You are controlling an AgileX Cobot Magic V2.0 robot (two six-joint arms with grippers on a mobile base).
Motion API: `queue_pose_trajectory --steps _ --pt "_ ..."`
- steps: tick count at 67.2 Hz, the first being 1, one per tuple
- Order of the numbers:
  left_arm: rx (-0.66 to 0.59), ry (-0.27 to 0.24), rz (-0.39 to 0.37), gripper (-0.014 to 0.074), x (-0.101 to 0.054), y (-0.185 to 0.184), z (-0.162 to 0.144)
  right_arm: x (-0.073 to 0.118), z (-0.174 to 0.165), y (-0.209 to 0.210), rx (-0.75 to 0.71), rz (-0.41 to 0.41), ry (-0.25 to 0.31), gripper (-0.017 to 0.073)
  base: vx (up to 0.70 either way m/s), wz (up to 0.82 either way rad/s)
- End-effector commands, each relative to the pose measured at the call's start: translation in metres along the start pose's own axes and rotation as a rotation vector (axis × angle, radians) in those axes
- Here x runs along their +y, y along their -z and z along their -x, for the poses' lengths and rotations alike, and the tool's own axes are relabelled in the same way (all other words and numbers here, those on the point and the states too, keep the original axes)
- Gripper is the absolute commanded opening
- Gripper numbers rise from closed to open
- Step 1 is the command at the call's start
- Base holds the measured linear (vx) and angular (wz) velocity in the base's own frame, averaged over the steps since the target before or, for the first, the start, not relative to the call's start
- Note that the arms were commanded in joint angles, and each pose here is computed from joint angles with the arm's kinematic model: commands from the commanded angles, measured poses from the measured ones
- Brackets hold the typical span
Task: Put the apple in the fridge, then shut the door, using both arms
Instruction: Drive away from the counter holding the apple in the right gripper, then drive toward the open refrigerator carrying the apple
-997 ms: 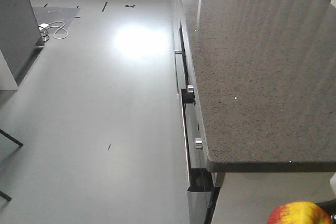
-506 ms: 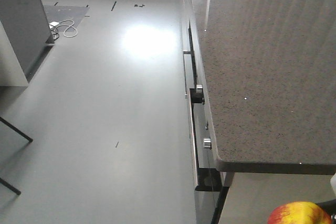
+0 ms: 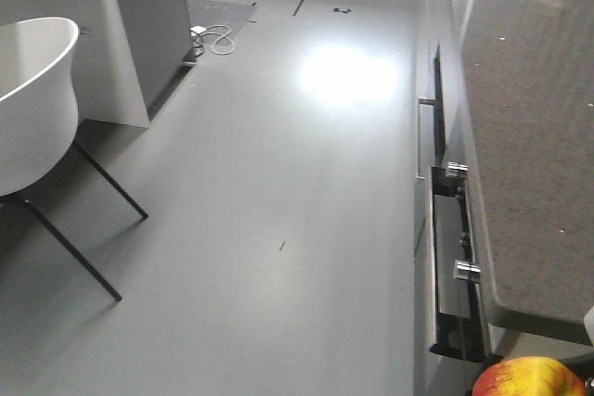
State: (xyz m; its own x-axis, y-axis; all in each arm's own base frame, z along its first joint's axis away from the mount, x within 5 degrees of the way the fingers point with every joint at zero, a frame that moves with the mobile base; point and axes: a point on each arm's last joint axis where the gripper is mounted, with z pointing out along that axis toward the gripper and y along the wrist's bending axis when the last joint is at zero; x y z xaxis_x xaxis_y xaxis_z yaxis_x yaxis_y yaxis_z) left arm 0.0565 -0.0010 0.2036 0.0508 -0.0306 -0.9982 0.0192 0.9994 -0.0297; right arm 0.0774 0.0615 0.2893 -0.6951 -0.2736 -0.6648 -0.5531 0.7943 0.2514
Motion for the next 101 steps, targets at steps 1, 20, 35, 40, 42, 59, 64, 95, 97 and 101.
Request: queue_pose_trajectory --steps 1,20,35,40,42,59,64,95,97,101 --pt "-0.102 0.009 -0.007 -0.0006 -0.0007 0.0022 0.0131 0.0028 0.011 0.0057 -0.078 0.009 -0.003 0.0024 -0.01 0.53" --pt "-0.102 0.009 -0.007 -0.0006 -0.0007 0.0022 0.0131 0.003 0.0105 0.0056 -0.071 0.011 -0.003 0.0024 -0.01 0.56" --pt "-0.102 0.009 -0.007 -0.0006 -0.0007 0.0022 0.0131 0.003 0.0105 0.0056 -0.071 0.011 -0.003 0.0024 -0.01 0.59" --pt "-0.102 0.009 -0.007 -0.0006 -0.0007 0.0022 0.0131 0.003 0.0105 0.0056 -0.071 0.011 -0.003 0.0024 0.0 0.58" --pt "-0.102 0.009 -0.007 -0.0006 -0.0007 0.0022 0.0131 0.003 0.0105 0.0056 -0.071 0.011 -0.003 0.0024 0.0 0.58" --pt "-0.102 0.009 -0.007 -0.0006 -0.0007 0.0022 0.0131 0.003 0.0105 0.0056 -0.071 0.011 -0.003 0.0024 0.01 0.55" --pt "-0.102 0.009 -0.007 -0.0006 -0.0007 0.0022 0.0131 0.003 0.0105 0.0056 -0.071 0.011 -0.003 0.0024 0.02 0.53" --pt "-0.102 0.009 -0.007 -0.0006 -0.0007 0.0022 0.0131 0.003 0.0105 0.0057 -0.072 0.011 -0.003 0.0024 0.02 0.56" --pt "-0.102 0.009 -0.007 -0.0006 -0.0007 0.0022 0.0131 0.003 0.0105 0.0057 -0.072 0.011 -0.003 0.0024 0.01 0.61" --pt "-0.102 0.009 -0.007 -0.0006 -0.0007 0.0022 0.0131 0.003 0.0105 0.0057 -0.072 0.011 -0.003 0.0024 0.0 0.62"
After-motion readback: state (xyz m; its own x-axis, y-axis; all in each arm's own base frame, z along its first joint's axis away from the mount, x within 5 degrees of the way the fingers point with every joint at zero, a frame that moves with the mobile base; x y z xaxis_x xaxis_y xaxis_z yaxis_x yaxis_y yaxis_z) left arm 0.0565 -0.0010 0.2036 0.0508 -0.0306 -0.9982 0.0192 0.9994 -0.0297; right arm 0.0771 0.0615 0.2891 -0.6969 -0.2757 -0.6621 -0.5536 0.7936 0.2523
